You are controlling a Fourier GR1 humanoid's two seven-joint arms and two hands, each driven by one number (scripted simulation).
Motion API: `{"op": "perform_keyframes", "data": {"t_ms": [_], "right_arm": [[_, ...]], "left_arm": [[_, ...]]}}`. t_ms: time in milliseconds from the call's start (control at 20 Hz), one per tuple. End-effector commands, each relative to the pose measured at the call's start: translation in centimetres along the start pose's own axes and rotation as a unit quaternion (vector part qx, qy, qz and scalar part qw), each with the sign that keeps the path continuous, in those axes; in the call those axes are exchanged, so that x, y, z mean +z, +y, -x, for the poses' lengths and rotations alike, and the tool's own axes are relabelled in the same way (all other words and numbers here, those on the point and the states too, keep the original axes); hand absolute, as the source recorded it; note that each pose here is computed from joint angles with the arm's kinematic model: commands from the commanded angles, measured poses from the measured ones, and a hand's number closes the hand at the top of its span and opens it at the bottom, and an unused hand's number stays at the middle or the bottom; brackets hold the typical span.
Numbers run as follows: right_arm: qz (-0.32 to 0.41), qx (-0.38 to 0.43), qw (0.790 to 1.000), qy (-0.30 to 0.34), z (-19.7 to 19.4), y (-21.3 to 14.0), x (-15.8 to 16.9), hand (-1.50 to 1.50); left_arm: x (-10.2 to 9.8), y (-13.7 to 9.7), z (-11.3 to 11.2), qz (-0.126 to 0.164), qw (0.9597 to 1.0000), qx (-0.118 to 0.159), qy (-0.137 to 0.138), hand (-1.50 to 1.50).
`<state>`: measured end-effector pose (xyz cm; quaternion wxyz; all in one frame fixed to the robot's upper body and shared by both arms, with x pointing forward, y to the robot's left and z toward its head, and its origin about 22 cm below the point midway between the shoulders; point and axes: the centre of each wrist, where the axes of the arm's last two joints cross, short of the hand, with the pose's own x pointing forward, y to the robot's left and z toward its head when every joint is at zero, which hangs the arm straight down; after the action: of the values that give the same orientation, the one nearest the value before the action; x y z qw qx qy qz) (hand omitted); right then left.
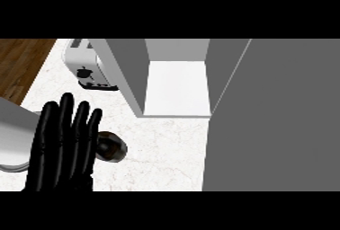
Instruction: Pick up the wine, place it into the cabinet and close the cabinet
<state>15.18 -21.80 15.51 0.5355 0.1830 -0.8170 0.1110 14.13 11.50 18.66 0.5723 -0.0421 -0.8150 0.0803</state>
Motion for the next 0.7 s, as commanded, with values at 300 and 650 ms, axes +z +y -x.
{"op": "perform_keyframes", "data": {"t_ms": [300,650], "right_arm": [[0.000,-0.004,1.000,-0.001,-0.6,0.1,0.8,-1.50],[0.009,0.000,1.000,-0.005,-2.0,1.4,-0.2,-1.50]], "left_arm": [[1.0,-1.1,-3.7,-0.022,0.9995,0.002,-0.025,-1.50],[2.2,-1.1,-4.4,-0.020,0.9994,-0.014,-0.027,-1.50]]}}
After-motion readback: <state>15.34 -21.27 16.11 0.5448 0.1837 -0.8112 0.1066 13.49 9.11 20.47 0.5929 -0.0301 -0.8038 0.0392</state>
